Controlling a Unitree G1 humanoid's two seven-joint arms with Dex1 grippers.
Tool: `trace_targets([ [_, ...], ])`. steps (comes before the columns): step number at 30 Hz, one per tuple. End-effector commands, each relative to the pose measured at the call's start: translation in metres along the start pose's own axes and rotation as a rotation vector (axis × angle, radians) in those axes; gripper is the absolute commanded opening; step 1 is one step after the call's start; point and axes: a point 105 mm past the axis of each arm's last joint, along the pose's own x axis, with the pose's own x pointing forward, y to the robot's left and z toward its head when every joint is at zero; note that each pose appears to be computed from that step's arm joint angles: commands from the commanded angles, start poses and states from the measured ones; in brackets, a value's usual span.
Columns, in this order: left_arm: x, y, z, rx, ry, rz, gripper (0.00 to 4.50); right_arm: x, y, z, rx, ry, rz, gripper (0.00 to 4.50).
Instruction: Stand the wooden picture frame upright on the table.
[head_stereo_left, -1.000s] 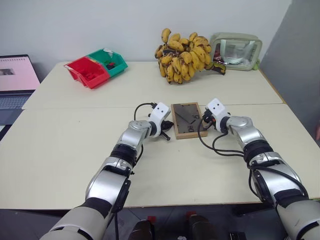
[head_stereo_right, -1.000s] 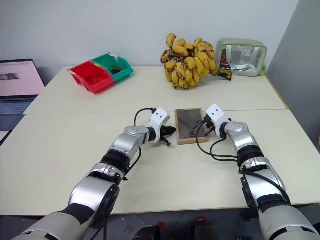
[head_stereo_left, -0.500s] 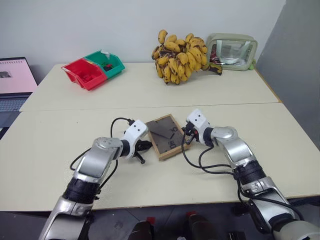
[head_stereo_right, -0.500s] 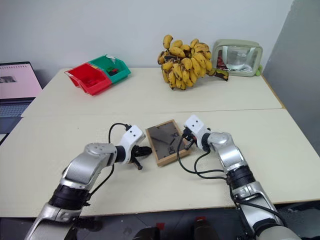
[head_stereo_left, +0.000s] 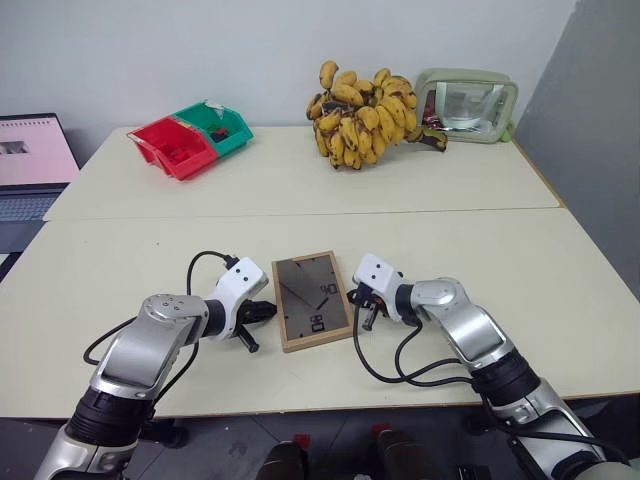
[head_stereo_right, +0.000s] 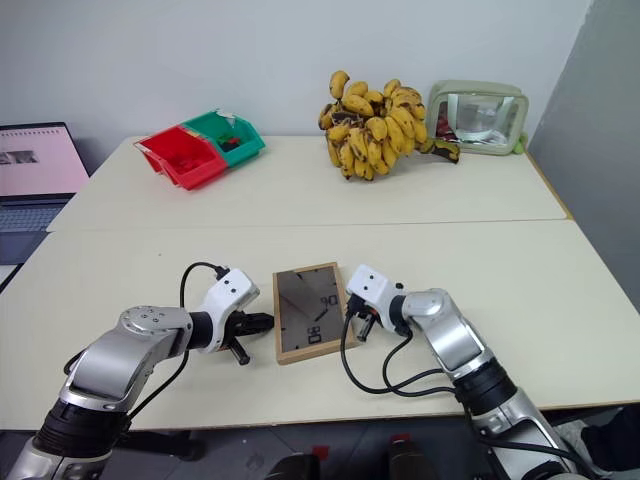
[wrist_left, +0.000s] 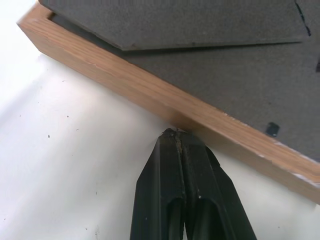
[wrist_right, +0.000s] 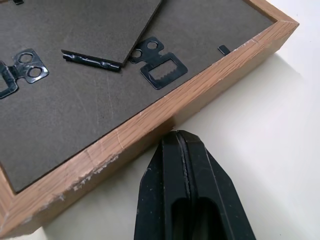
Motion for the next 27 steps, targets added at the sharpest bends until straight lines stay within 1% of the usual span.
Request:
trace_targets([
  [1,0.005,0.016,-0.007,-0.008,0.040,0.053,0.04,-0.008,-0.002,0.013,-0.027,-0.045,0.010,0.00],
  [11,0.032,0.032,0.022,0.059,-0.002,0.052,0.04,-0.008,0.011,0.024,-0.026,-0.073,0.075,0.00],
  [16,0.040,0.035,0.028,0.074,-0.010,0.043,0.04,-0.009,0.011,0.025,-0.029,-0.070,0.073,0.00],
  [19,0.041,0.034,0.027,0.085,-0.003,0.034,0.04,-0.011,0.005,0.019,-0.028,-0.052,0.046,0.00],
  [22,0.030,0.035,0.017,0.095,0.024,0.019,0.04,-0.015,-0.007,0.010,-0.049,-0.021,-0.009,0.00],
  [24,0.015,0.040,0.009,0.109,0.041,0.003,0.04,-0.019,-0.018,0.004,-0.073,-0.001,-0.051,0.00],
  [27,-0.009,0.049,0.004,0.067,0.034,-0.027,0.04,-0.023,-0.030,0.001,-0.066,0.001,-0.097,0.00],
])
